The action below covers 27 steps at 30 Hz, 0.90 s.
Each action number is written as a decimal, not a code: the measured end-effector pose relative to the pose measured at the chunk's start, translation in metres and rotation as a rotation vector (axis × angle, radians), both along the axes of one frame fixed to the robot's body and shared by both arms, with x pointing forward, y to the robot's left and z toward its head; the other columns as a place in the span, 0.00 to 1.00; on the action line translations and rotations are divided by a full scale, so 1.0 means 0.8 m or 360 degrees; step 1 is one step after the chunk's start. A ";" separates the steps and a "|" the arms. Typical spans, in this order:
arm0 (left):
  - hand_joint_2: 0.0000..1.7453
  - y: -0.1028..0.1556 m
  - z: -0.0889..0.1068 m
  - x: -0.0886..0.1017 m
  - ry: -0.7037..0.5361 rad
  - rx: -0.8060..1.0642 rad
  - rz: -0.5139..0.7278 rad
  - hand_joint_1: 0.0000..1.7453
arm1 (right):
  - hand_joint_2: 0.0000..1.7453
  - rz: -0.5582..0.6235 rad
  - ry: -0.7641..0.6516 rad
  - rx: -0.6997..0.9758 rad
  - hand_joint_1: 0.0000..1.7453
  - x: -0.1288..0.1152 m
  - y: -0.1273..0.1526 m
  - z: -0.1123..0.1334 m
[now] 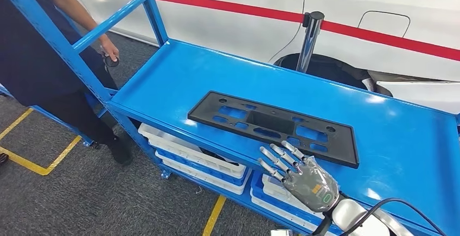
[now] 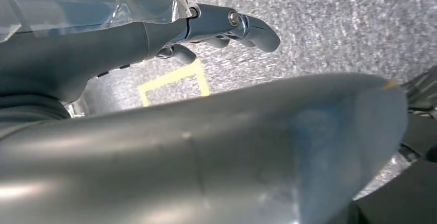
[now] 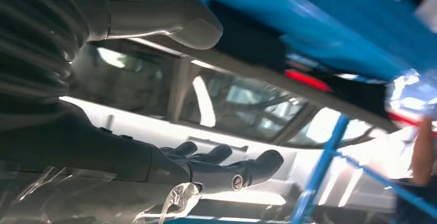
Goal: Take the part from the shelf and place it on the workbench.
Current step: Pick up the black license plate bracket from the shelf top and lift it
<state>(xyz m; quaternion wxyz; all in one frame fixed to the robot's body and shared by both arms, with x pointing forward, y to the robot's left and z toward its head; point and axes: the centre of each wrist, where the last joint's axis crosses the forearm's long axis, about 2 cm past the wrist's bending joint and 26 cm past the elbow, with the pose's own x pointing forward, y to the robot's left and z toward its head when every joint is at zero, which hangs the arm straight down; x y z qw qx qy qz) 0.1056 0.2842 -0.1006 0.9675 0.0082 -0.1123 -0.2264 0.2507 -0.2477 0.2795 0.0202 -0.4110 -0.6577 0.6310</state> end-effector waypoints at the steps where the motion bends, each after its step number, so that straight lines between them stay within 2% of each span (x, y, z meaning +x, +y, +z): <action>1: 0.00 0.000 0.000 0.000 0.0001 -0.0001 0.0001 0.00 | 1.00 0.0017 0.0020 -0.0004 0.00 -0.002 0.002 0.000; 14: 0.00 -0.011 -0.003 -0.013 0.0027 -0.0032 0.0015 0.00 | 1.00 0.0137 0.0172 0.0039 0.00 -0.015 0.020 -0.006; 27: 0.00 -0.014 -0.005 -0.024 0.0050 -0.0036 0.0031 0.00 | 1.00 0.0022 0.0260 0.0207 0.00 -0.004 0.016 -0.013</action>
